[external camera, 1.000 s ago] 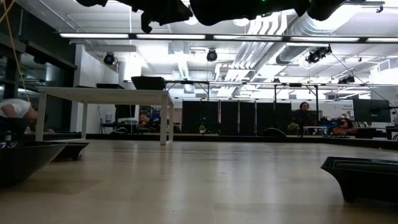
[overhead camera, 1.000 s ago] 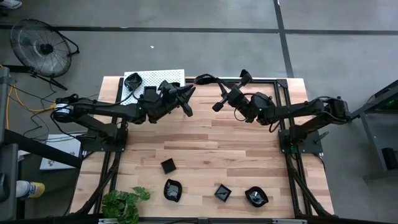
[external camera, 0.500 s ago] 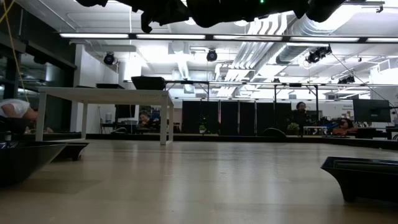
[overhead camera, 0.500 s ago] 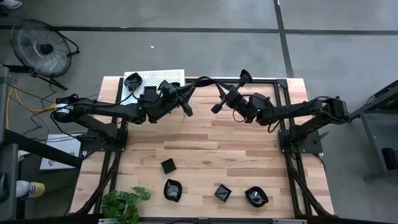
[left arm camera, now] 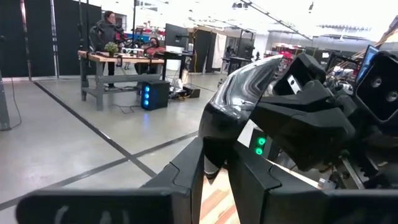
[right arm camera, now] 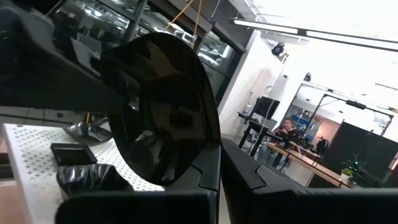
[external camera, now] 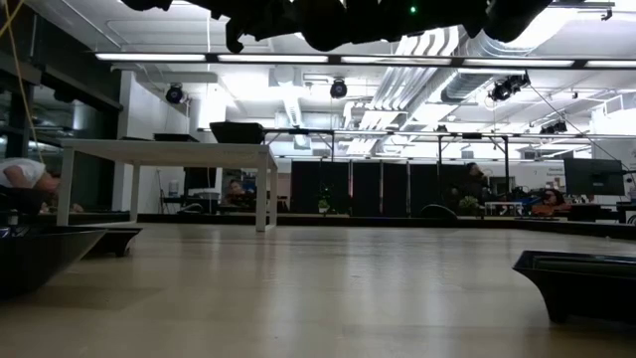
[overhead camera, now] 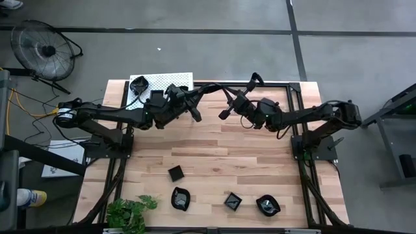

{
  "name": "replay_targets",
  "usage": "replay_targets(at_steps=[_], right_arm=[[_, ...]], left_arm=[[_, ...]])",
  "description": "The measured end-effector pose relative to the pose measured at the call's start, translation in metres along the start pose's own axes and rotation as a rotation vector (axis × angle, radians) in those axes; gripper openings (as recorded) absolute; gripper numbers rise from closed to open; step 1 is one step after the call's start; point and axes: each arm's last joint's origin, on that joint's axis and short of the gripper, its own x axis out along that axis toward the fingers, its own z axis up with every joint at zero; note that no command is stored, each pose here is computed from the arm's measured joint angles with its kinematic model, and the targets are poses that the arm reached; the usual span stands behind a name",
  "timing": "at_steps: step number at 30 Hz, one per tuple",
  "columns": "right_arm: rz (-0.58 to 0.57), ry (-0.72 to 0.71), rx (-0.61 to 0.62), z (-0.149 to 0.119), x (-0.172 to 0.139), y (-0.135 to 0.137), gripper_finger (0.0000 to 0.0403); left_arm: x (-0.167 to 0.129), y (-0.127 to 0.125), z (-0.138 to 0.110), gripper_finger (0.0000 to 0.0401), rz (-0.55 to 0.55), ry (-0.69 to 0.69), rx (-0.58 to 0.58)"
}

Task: Pick & Place Mini shaped plates
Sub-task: Stack the black leaf shaped plate on top of the black leaf shaped plate on the shelf

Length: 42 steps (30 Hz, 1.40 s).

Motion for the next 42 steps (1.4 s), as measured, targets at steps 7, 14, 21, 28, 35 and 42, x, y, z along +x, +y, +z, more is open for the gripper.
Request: replay_targets(at_steps=[7, 14, 21, 28, 35, 42], right_arm=[[0.016, -0.031, 0.009, 0.0023, -0.0001, -0.0005, 0.0], [0.019, -0.035, 0.011, 0.0026, -0.0002, -0.0004, 0.0], [0.018, -0.035, 0.01, 0.0026, -0.0001, -0.0006, 0.0], [0.032, -0.041, 0.005, 0.0026, -0.0002, 0.0, 0.0], [0.096, -0.051, -0.03, 0.0011, -0.0002, 0.0028, 0.0018], [0.176, -0.1, -0.032, 0.004, -0.0016, 0.0037, 0.0083]], left_arm=[[0.0, 0.0, -0.0001, 0.0067, 0.001, 0.001, -0.021], [0.0, 0.0002, -0.0002, 0.0065, 0.006, 0.001, -0.021], [0.0, 0.0005, -0.0003, 0.0008, 0.016, 0.002, -0.02], [-0.0001, 0.0009, -0.0001, 0.0003, 0.023, 0.001, -0.02], [-0.0001, 0.0012, -0.0006, 0.0002, 0.029, 0.004, -0.013], [-0.0003, 0.0007, -0.0006, 0.0001, 0.022, 0.005, -0.008]])
